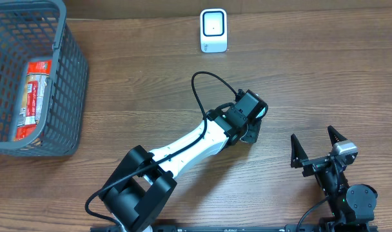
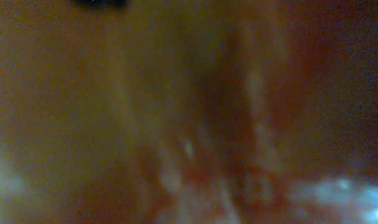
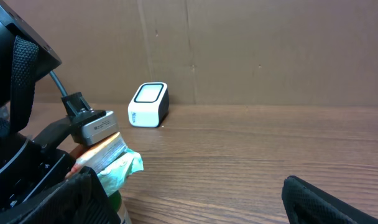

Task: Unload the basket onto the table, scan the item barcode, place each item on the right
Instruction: 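Lift the held packs out of the basket and carry them rightward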

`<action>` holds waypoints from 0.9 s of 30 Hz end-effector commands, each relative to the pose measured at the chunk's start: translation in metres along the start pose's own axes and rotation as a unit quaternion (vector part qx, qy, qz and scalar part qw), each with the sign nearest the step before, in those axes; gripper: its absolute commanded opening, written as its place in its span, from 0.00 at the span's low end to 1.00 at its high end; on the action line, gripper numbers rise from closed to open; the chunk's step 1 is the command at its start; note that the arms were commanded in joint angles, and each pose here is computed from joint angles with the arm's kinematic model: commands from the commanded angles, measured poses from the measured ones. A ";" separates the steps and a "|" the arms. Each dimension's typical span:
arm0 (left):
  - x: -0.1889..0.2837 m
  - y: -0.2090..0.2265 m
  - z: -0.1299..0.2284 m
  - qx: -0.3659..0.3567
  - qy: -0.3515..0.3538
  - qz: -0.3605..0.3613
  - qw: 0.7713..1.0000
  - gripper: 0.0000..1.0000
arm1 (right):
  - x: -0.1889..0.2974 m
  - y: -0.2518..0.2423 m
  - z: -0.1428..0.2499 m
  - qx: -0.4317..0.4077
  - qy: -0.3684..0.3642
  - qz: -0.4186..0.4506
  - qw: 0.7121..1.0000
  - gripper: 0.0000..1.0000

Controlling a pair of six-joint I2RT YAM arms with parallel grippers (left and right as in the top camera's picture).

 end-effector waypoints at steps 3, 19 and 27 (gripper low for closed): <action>-0.010 -0.001 0.006 0.026 0.014 -0.002 1.000 0.69 | 0.000 -0.001 0.001 0.003 -0.003 0.001 1.000 1.00; 0.068 -0.012 -0.043 0.007 -0.083 0.027 0.996 1.00 | 0.000 -0.001 0.001 0.003 -0.003 0.001 1.000 1.00; 0.092 -0.013 -0.052 -0.046 -0.113 0.026 0.992 0.83 | 0.000 -0.001 0.001 0.003 -0.003 0.001 1.000 1.00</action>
Point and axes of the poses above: each gripper's point midway between its finger pads, its own x axis back along the fingers, its own y axis along the line the jaws close on, z = x × y, the point moved 1 cm from there along x, back along the fingers, and after that the axes turned 8 degrees about -x, right-handed, at the moved point
